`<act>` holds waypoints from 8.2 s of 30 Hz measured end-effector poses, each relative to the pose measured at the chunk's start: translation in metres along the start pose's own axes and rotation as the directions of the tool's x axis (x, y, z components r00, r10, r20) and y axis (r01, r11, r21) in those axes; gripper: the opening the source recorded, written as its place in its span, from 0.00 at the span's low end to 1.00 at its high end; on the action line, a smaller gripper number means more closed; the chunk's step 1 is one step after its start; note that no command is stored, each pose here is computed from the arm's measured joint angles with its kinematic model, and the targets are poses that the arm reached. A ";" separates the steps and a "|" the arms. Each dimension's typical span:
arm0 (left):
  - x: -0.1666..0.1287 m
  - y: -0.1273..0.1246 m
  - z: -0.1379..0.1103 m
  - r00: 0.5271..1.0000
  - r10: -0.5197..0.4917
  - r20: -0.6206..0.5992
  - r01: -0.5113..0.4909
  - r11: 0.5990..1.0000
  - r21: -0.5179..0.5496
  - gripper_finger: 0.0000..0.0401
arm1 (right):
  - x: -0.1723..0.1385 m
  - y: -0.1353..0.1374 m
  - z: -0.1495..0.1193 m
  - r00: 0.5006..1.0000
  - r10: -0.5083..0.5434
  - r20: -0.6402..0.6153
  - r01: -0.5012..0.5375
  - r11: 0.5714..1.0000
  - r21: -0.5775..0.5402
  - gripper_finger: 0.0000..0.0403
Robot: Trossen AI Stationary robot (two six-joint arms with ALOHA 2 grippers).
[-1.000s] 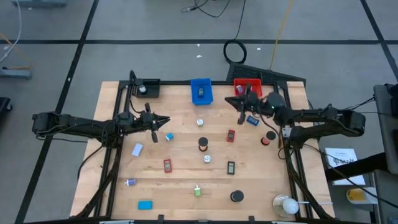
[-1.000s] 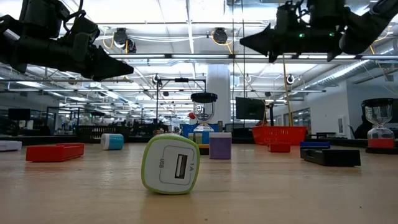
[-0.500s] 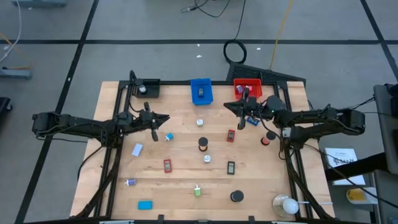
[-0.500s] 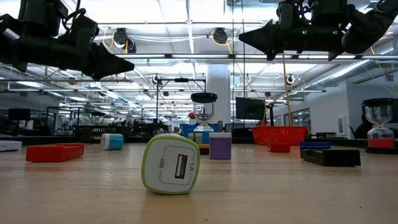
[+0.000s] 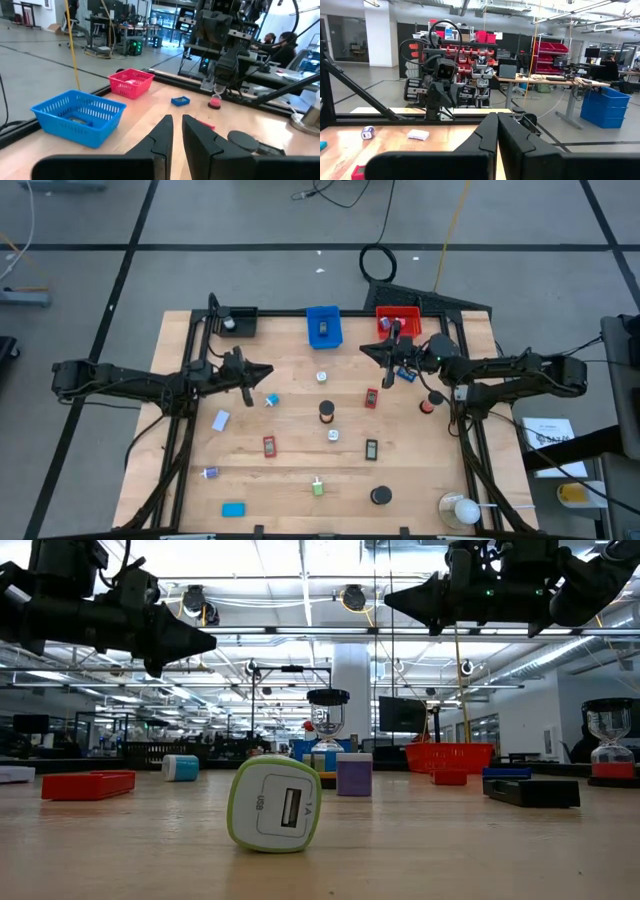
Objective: Pick & Place Office items
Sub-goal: Put the white digital clock into the blue basket
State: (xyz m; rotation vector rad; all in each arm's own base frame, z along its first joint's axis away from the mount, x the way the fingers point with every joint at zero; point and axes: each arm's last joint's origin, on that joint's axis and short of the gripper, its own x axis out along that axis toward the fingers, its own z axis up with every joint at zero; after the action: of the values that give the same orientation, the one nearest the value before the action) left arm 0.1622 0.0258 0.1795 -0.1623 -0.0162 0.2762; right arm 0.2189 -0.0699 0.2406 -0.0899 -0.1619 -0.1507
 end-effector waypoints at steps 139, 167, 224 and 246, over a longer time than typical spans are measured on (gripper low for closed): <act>0.006 -0.085 -0.005 -0.064 0.235 -0.970 -0.382 0.892 0.241 0.24 | 0.000 0.000 0.000 1.000 0.000 0.000 0.000 1.000 0.001 0.02; -0.025 -0.082 -0.049 -0.134 0.209 -0.969 -0.362 0.900 0.244 0.40 | 0.000 0.000 0.000 1.000 0.000 0.000 0.000 1.000 0.001 0.02; 0.175 0.020 -0.030 0.621 0.312 -0.719 -0.108 0.942 0.317 0.51 | 0.000 0.000 0.000 1.000 0.000 0.000 0.000 1.000 0.001 0.02; 0.049 0.009 -0.033 0.966 0.077 -0.247 -0.048 0.991 0.124 0.06 | 0.000 0.000 0.005 0.999 -0.001 0.052 0.002 1.000 -0.004 0.02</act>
State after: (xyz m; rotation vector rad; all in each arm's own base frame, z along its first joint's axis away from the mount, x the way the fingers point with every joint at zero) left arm 0.2085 0.0425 0.1447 -0.0797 0.2569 0.3173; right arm 0.2180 -0.0695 0.2454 -0.0980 -0.2131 -0.1503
